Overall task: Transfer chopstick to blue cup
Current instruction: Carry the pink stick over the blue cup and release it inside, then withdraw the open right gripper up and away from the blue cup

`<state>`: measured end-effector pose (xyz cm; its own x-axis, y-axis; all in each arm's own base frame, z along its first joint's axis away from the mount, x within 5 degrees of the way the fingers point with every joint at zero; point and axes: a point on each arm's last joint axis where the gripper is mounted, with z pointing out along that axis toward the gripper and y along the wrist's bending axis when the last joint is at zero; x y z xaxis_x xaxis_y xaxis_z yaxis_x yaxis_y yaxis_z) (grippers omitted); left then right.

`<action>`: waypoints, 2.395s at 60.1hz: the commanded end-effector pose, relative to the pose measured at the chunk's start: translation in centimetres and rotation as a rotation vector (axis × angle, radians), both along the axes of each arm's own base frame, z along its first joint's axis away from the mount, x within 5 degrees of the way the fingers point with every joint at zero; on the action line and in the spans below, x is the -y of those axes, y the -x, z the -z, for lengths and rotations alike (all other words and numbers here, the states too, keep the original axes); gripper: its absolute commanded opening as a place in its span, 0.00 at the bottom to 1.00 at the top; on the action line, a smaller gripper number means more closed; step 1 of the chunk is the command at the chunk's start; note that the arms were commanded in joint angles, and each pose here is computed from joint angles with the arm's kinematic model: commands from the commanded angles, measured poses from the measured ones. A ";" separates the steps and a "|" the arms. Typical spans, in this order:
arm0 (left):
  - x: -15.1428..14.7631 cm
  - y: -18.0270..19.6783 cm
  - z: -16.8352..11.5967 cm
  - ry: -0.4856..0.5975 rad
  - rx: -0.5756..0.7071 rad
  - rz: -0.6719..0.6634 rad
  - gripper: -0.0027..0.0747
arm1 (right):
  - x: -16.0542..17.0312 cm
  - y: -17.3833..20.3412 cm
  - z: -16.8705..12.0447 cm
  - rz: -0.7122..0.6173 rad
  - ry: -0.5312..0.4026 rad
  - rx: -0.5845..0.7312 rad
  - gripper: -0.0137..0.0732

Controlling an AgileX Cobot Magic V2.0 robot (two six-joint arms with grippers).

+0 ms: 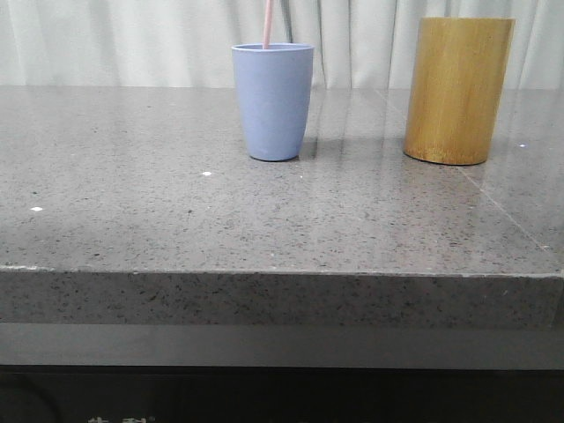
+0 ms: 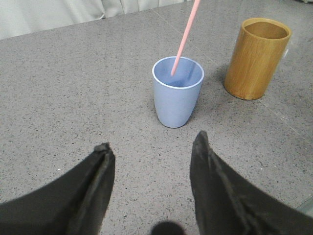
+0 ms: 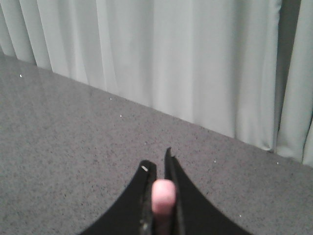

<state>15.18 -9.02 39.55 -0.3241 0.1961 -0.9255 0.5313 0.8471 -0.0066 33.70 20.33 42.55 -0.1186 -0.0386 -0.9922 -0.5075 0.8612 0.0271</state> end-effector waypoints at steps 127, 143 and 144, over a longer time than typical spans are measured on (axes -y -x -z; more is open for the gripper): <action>-0.1 0.1 -1.6 0.064 0.082 -0.009 0.49 | 15.8 22.2 0.3 0.196 0.092 -0.286 0.54; -0.1 0.1 -1.7 0.068 0.089 -0.010 0.48 | 16.4 24.2 3.1 0.172 0.048 -0.258 0.54; -0.1 0.1 -1.7 0.068 0.089 -0.010 0.48 | 16.5 24.2 3.1 0.173 0.049 -0.256 0.54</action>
